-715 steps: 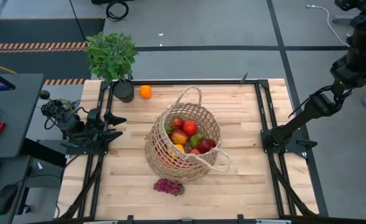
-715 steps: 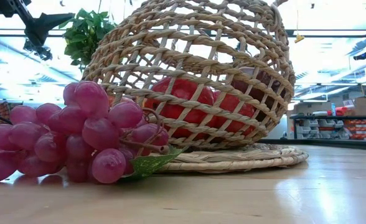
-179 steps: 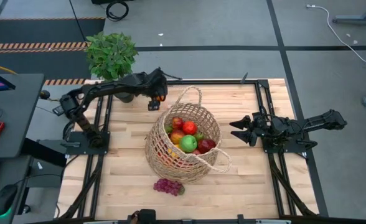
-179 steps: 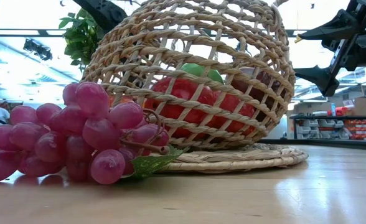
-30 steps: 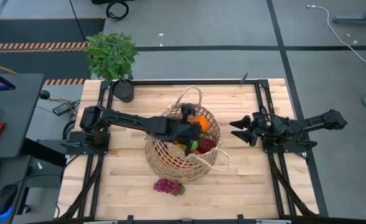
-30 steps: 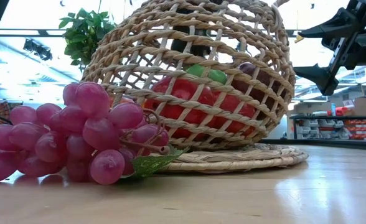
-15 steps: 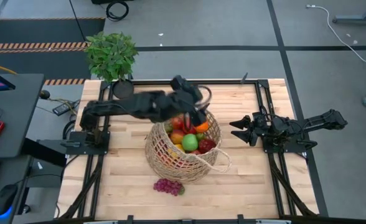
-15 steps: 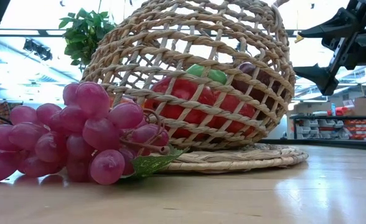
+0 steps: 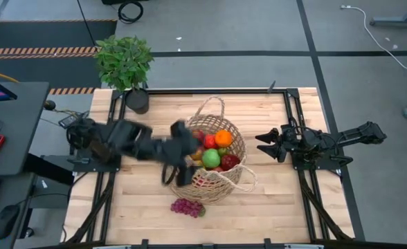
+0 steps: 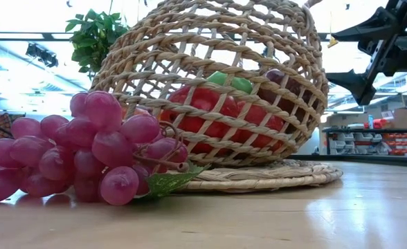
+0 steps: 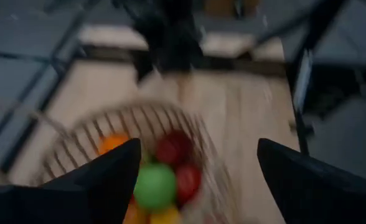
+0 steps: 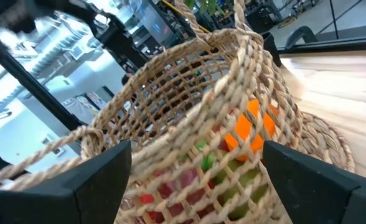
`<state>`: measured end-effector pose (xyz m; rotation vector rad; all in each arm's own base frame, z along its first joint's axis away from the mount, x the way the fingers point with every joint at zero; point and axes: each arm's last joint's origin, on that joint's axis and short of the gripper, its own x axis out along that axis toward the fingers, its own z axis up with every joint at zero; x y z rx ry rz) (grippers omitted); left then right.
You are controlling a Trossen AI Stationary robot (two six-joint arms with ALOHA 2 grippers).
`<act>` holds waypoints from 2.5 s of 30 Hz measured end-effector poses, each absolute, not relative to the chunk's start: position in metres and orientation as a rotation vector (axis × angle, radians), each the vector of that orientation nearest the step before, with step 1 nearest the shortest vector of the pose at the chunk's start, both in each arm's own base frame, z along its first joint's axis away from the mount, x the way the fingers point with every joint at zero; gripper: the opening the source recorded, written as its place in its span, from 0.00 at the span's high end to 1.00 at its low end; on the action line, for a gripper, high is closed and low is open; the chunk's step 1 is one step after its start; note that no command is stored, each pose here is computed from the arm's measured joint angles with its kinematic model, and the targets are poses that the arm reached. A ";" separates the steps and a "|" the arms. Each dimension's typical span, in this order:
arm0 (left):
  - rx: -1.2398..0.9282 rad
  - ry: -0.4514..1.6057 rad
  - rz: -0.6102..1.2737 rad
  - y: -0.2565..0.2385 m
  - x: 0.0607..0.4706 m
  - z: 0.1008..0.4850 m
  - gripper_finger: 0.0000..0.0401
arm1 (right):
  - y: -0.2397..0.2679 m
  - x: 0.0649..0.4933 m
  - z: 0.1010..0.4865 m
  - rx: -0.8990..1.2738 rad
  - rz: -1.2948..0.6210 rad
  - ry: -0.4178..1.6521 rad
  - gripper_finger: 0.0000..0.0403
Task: Build produce basket
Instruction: Put the grapes into the basket
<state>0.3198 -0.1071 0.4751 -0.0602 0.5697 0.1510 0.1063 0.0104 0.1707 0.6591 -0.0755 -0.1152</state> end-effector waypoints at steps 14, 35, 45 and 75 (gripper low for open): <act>0.035 0.981 -0.024 -0.230 0.277 0.342 0.31 | 0.011 0.107 0.171 0.660 -0.114 -0.078 0.09; 0.039 0.941 -0.105 -0.234 0.279 0.211 0.32 | 0.011 0.107 0.171 0.660 -0.115 -0.078 0.09; 0.189 0.914 -0.179 -0.240 0.291 0.192 0.20 | 0.011 0.107 0.171 0.660 -0.115 -0.078 0.09; 0.390 0.984 -0.094 -0.225 0.307 0.157 0.40 | 0.010 0.107 0.171 0.660 -0.115 -0.079 0.09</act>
